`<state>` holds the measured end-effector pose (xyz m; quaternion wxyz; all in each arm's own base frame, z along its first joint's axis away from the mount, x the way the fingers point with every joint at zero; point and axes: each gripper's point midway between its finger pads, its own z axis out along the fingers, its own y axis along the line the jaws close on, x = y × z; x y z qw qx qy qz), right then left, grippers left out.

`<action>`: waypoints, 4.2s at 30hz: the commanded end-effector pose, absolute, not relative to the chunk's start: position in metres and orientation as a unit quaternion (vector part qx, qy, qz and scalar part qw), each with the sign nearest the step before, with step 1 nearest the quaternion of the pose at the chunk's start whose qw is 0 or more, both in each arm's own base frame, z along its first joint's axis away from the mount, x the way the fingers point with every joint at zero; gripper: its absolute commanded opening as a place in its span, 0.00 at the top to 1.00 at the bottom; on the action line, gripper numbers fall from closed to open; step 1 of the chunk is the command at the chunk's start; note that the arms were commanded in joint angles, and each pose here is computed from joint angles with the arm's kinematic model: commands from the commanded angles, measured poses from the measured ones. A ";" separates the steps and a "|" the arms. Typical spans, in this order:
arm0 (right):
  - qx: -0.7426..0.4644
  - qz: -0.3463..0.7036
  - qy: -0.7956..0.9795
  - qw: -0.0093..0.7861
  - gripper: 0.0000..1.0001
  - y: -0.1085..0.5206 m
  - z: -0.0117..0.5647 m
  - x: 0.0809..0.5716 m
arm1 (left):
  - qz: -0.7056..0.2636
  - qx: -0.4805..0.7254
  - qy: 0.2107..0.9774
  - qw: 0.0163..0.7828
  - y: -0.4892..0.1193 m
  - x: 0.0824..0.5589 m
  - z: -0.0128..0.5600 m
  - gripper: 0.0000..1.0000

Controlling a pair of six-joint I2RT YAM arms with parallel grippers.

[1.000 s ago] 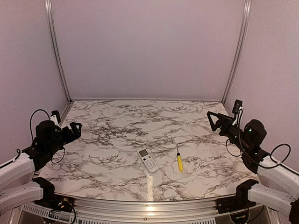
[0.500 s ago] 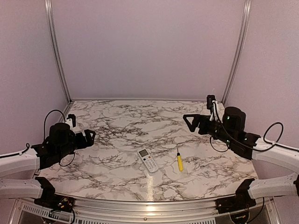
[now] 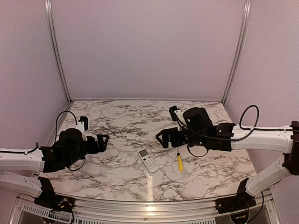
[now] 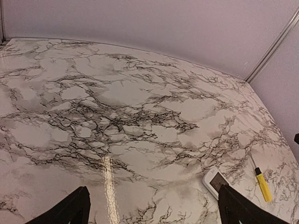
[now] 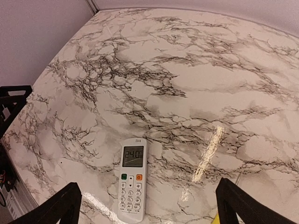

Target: Unload the batteries from the remote control

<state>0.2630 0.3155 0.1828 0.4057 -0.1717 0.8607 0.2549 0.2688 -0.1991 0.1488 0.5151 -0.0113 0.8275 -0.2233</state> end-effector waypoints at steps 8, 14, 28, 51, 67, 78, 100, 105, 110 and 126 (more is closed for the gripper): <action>-0.186 0.165 0.918 0.309 0.04 0.344 0.143 0.258 | -0.223 -0.047 0.803 0.551 -0.199 0.271 0.172 0.01; -0.193 0.163 0.924 0.287 0.04 0.361 0.131 0.259 | -0.228 -0.048 0.812 0.535 -0.206 0.270 0.158 0.01; -0.249 0.107 0.941 0.201 0.03 0.379 0.077 0.257 | -0.242 -0.033 0.810 0.533 -0.216 0.263 0.156 0.01; -0.270 0.043 0.951 0.144 0.21 0.400 0.029 0.273 | -0.232 -0.030 0.816 0.529 -0.211 0.258 0.152 0.01; -0.269 0.052 0.953 0.127 0.53 0.399 0.019 0.270 | -0.238 -0.022 0.816 0.527 -0.218 0.260 0.153 0.01; -0.223 0.121 0.942 0.220 0.70 0.403 0.087 0.291 | -0.282 0.020 0.803 0.525 -0.241 0.255 0.162 0.01; -0.290 0.429 0.795 0.315 0.75 0.434 0.227 0.222 | -0.439 0.168 0.705 0.531 -0.303 0.204 0.205 0.01; -0.351 0.444 0.772 0.290 0.75 0.428 0.231 0.196 | -0.473 0.192 0.664 0.545 -0.303 0.190 0.215 0.01; -0.417 0.451 0.741 0.272 0.75 0.425 0.230 0.174 | -0.516 0.228 0.630 0.534 -0.315 0.173 0.220 0.02; -0.500 0.470 0.686 0.241 0.75 0.428 0.213 0.140 | -0.573 0.296 0.574 0.505 -0.329 0.141 0.234 0.09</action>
